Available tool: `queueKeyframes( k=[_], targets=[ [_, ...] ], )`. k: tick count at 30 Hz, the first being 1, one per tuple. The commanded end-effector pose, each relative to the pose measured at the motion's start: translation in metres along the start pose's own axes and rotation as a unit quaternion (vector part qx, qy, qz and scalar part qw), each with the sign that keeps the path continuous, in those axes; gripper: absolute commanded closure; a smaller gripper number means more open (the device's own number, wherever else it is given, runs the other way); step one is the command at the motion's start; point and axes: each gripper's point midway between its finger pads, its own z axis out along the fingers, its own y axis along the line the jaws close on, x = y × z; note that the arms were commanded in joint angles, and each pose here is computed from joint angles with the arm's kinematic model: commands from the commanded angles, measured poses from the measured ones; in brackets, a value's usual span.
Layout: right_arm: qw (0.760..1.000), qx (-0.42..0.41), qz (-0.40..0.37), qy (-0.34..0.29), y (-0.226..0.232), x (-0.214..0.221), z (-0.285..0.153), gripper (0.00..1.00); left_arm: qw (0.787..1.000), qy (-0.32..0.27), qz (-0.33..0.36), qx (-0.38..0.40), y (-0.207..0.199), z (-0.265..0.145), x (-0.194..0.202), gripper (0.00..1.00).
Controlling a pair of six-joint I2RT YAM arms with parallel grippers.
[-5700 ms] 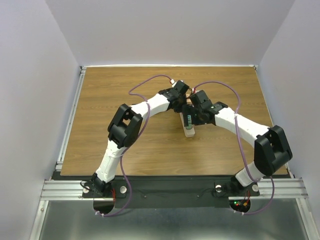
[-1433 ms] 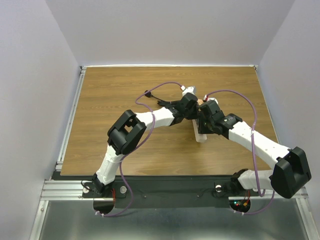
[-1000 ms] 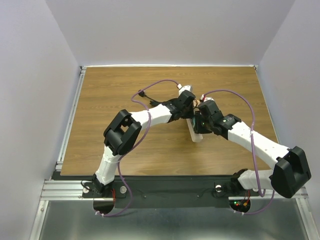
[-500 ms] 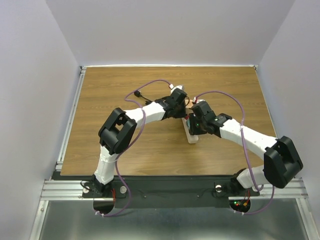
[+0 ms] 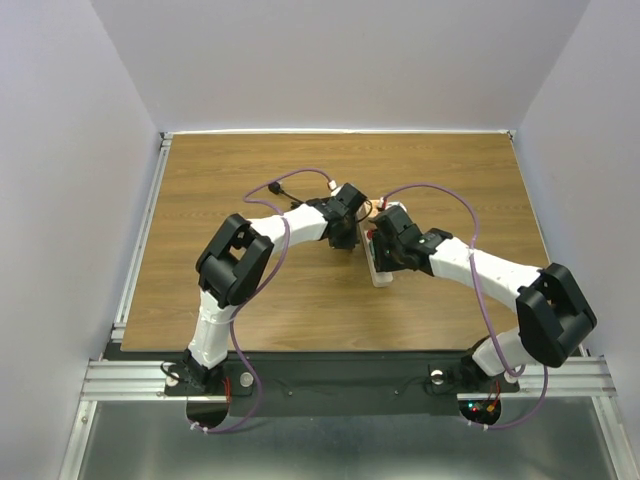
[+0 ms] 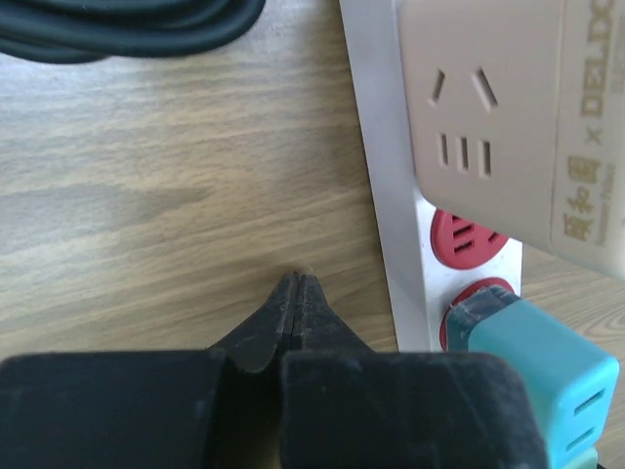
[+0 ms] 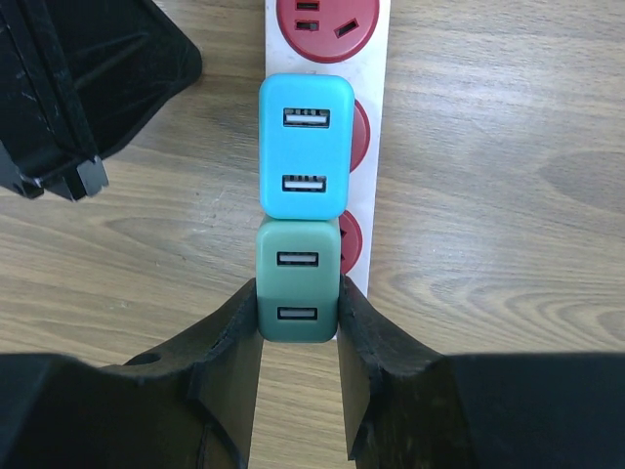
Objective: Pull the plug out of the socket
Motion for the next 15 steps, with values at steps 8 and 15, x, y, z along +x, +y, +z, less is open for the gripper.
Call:
queueKeyframes(
  k=[8,15],
  targets=[
    [0.998,-0.034,0.003,-0.048,0.025,-0.028,0.0,1.0,0.993,-0.095,0.011,0.073,-0.052,-0.062,-0.064,0.98],
    [0.998,-0.036,0.002,-0.048,0.029,-0.029,0.001,1.0,0.994,-0.046,0.052,0.081,-0.068,-0.036,-0.065,1.0]
  ],
)
